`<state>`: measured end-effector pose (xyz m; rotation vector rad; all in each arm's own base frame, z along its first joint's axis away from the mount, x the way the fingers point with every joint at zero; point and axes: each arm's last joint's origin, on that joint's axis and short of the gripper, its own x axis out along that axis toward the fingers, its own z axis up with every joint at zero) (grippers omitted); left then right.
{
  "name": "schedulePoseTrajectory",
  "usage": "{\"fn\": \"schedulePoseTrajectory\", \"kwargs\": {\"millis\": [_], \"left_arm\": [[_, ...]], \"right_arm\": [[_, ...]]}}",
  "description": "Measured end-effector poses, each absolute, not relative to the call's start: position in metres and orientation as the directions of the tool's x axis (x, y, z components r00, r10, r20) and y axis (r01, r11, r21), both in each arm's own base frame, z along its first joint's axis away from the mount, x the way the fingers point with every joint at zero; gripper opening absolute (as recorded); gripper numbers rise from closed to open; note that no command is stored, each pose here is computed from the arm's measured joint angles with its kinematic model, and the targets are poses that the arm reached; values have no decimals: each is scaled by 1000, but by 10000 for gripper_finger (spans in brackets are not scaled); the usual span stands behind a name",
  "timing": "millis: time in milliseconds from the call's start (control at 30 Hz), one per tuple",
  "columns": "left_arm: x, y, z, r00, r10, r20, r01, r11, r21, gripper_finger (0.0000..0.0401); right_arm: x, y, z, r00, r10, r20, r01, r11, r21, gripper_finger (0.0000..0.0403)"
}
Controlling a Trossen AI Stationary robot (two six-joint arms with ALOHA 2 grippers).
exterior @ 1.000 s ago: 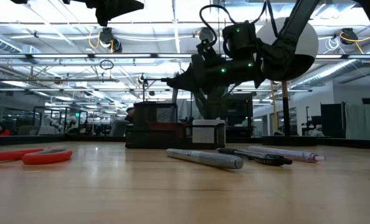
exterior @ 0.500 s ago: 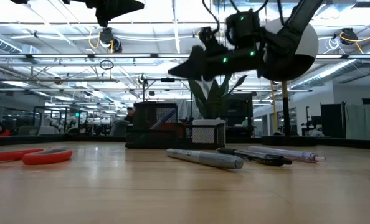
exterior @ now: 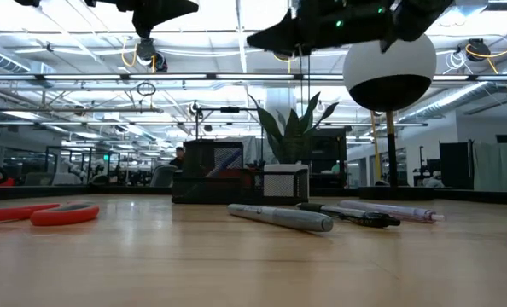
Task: Pick and place office supplies into organizer
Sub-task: Put the purple pen into the black desk organizer
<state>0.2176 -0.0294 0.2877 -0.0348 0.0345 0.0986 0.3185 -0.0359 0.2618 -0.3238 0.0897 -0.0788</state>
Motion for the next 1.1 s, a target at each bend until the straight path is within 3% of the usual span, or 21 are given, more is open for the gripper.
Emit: {"fn": "schedulePoseTrajectory", "kwargs": {"millis": [167, 533, 767, 1000, 1100], "left_arm": [[218, -31, 286, 998, 32, -53, -34, 999, -32, 246], [218, -32, 286, 998, 30, -51, -32, 999, -36, 246], [218, -32, 286, 998, 30, -51, -32, 999, -37, 246], [218, -32, 286, 998, 30, -51, -32, 999, -32, 246], [218, -32, 286, 998, 30, -51, -32, 999, -26, 246]], "right_arm": [[311, -24, 272, 996, -57, -74, 30, 945, -326, 93], [310, -13, 279, 1000, -16, -19, 9, 945, -327, 95], [310, -10, 278, 1000, -5, -30, 4, 999, -44, 94], [308, 20, 270, 987, 104, -123, -103, 995, 19, 100], [306, 35, 271, 977, 43, -209, -37, 999, 32, 100]]}}
